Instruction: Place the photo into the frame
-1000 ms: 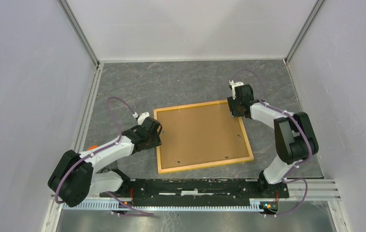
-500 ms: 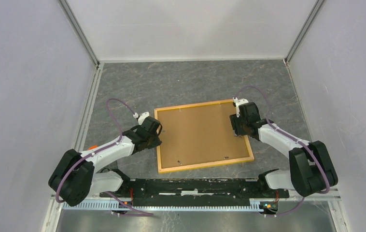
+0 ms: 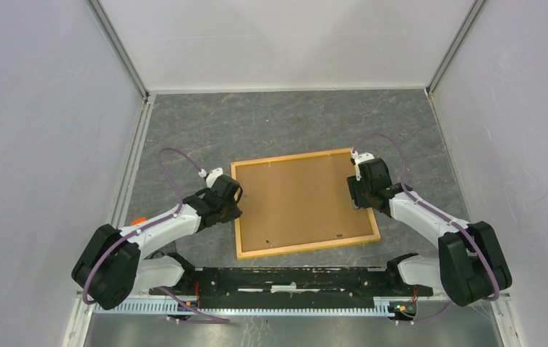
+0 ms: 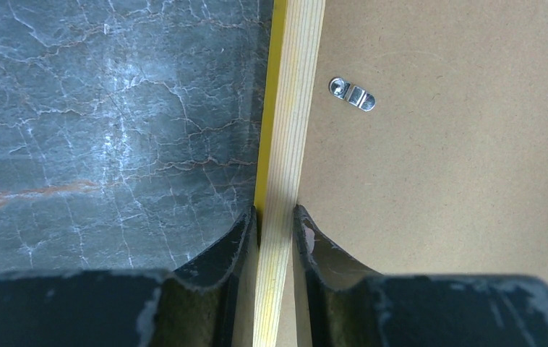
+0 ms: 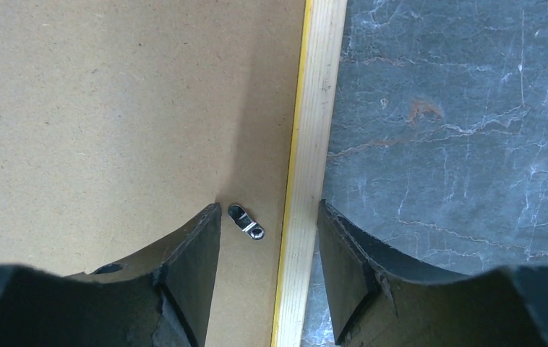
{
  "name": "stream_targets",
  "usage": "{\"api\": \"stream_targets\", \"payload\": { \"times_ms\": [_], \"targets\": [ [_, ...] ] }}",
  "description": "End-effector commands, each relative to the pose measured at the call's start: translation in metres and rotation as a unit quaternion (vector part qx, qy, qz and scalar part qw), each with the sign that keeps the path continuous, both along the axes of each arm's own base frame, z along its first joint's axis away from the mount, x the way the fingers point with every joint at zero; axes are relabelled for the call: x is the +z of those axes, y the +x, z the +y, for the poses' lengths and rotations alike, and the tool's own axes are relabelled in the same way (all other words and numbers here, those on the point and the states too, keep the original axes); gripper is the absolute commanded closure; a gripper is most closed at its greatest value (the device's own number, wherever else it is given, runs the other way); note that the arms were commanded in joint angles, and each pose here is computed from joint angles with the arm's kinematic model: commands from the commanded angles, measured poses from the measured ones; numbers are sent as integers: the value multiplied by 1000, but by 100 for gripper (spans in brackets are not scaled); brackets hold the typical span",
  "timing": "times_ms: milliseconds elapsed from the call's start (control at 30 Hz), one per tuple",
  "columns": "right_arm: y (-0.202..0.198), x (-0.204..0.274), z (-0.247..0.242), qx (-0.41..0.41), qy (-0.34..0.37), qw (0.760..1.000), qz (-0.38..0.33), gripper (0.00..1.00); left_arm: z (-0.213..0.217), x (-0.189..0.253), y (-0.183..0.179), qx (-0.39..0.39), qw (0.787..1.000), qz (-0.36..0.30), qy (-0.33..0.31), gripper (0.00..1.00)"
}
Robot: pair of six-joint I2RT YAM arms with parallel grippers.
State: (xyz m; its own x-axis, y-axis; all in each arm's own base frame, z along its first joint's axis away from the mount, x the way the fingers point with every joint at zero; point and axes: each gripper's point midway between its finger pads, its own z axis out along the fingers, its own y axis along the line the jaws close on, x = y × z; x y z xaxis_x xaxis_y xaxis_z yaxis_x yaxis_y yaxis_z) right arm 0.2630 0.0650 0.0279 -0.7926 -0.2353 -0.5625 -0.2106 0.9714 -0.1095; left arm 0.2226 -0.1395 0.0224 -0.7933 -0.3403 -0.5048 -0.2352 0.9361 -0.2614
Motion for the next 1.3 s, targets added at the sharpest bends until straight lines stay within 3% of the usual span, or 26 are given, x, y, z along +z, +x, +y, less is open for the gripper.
{"api": "stream_targets", "payload": {
  "times_ms": [0, 600, 800, 967, 1267],
  "targets": [
    [-15, -7, -7, -13, -12, 1000, 24, 45, 10, -9, -7, 37, 999, 14, 1, 93],
    [-26, -27, -9, -46, -12, 998, 40, 66, 10, -10, -7, 37, 999, 16, 4, 96],
    [-36, -32, 3, -74, 24, 996, 39, 67, 10, -10, -7, 38, 999, 16, 3, 96],
    [-46, -38, 1, -147, 43, 987, 48, 64, 11, -10, -7, 39, 999, 16, 3, 96],
    [-64, -51, -5, -208, -19, 974, 87, 64, 11, -10, -7, 40, 999, 14, 2, 96]
  ]
}}
